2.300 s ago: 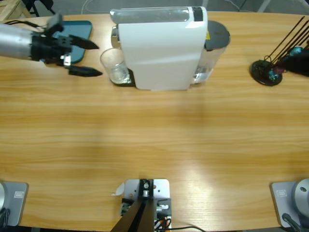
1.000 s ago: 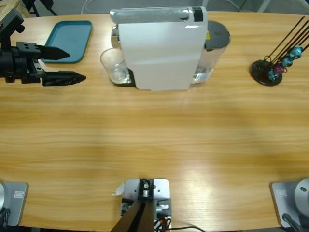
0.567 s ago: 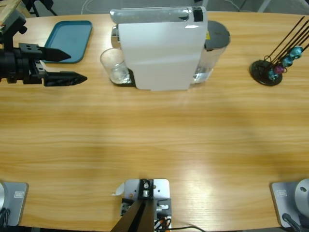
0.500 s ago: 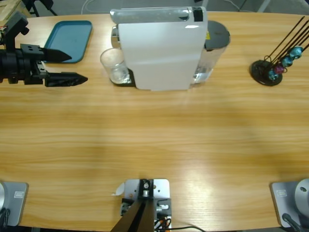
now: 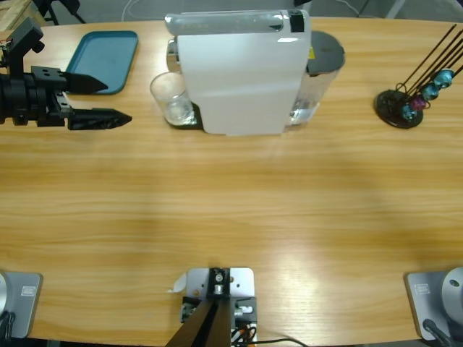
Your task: Pour coffee
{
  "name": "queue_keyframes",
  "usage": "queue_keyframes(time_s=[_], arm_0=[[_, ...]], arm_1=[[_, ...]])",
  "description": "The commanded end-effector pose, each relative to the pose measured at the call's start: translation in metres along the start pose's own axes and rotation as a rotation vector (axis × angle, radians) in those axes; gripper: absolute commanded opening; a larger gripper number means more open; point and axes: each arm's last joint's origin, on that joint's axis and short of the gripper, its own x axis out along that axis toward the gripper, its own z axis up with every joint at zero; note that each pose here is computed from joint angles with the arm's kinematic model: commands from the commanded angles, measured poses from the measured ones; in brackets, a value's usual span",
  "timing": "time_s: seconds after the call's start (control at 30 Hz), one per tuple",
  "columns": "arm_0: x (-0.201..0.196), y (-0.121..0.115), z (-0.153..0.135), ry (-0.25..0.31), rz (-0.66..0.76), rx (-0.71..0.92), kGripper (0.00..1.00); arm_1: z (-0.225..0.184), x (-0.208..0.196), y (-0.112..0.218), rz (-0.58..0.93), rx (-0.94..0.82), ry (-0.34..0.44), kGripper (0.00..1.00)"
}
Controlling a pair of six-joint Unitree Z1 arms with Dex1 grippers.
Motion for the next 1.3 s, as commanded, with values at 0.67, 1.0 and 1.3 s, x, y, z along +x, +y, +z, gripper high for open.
queue_keyframes(time_s=[0.67, 1.0, 1.3], arm_0=[[0.003, -0.001, -0.012, 0.046, 0.023, -0.013, 1.000], [-0.007, -0.005, -0.014, 0.040, 0.051, 0.020, 1.000], [-0.001, -0.003, -0.017, 0.062, 0.047, 0.023, 1.000]], arm_1=[[-0.006, -0.068, 0.001, 0.096, -0.020, -0.117, 1.000], [-0.029, -0.062, 0.005, 0.145, 0.040, -0.019, 1.000], [-0.033, -0.058, 0.003, 0.114, 0.050, 0.004, 1.000]])
